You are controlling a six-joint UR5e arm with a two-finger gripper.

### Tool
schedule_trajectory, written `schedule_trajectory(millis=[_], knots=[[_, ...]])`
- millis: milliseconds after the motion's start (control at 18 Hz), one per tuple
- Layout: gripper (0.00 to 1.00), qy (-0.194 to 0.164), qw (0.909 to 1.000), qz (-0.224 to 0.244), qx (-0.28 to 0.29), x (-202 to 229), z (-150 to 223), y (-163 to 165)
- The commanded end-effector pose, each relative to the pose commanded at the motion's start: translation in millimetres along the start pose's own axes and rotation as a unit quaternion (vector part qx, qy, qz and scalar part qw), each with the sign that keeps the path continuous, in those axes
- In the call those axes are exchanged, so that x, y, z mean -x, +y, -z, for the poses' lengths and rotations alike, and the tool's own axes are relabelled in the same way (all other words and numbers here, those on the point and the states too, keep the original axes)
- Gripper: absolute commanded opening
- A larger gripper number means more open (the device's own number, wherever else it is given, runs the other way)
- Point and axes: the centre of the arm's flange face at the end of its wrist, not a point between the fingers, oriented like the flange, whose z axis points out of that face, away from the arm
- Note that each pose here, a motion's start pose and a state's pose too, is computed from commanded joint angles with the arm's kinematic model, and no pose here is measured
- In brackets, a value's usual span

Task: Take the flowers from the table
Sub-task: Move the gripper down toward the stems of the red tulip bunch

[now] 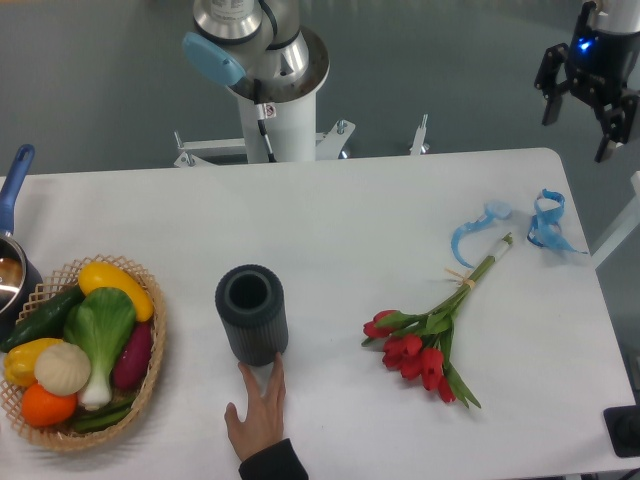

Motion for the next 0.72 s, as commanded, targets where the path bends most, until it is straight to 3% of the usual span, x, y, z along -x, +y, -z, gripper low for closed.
schedule_trajectory(millis=[389, 722], knots=[[1.0, -0.002, 1.0, 0.001, -0.009, -10.1, -18.9, -8.5], [1.0, -0.007, 0.9981, 0.058, -0.021, -16.5, -39.6, -28.1]])
